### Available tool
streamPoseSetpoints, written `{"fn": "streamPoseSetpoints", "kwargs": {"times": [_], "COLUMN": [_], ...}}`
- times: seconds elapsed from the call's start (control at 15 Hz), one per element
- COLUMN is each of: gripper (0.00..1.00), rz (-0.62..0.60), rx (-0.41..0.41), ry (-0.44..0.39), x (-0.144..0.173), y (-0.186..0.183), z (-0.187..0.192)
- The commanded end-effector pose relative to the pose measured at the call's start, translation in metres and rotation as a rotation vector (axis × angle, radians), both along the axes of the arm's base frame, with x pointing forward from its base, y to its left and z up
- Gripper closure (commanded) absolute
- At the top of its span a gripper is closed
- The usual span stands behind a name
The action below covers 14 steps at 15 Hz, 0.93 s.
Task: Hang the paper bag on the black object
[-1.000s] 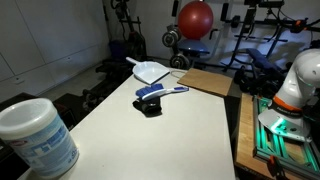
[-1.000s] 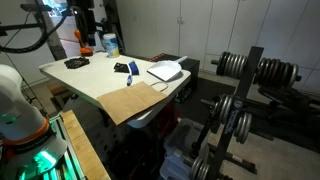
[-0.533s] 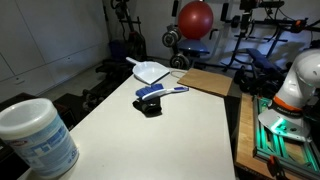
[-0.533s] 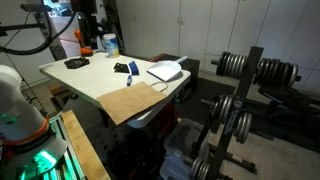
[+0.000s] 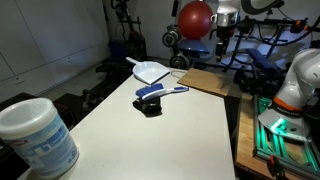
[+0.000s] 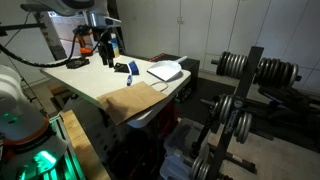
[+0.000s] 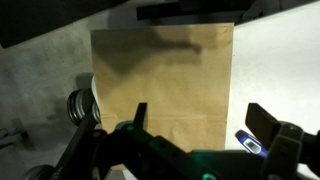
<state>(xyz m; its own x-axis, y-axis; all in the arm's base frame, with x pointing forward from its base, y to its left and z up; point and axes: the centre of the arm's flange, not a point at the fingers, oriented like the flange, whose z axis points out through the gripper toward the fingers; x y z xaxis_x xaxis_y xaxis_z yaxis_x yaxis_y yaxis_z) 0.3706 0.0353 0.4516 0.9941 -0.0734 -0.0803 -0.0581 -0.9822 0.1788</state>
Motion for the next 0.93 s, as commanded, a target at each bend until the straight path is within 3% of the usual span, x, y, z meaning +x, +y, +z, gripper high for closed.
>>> {"fn": "streamPoseSetpoints", "kwargs": {"times": [0.0, 0.27, 0.47, 0.87], "gripper": [0.00, 0.00, 0.00, 0.00], "rz": [0.007, 0.023, -0.010, -0.025], "rx": [0.024, 0.064, 0.062, 0.102], "ry": [-0.040, -0.066, -0.134, -0.144], "x": [0.011, 0.018, 0.025, 0.031], "y": [0.011, 0.007, 0.010, 0.022], "z": [-0.062, -0.113, -0.144, -0.179]}}
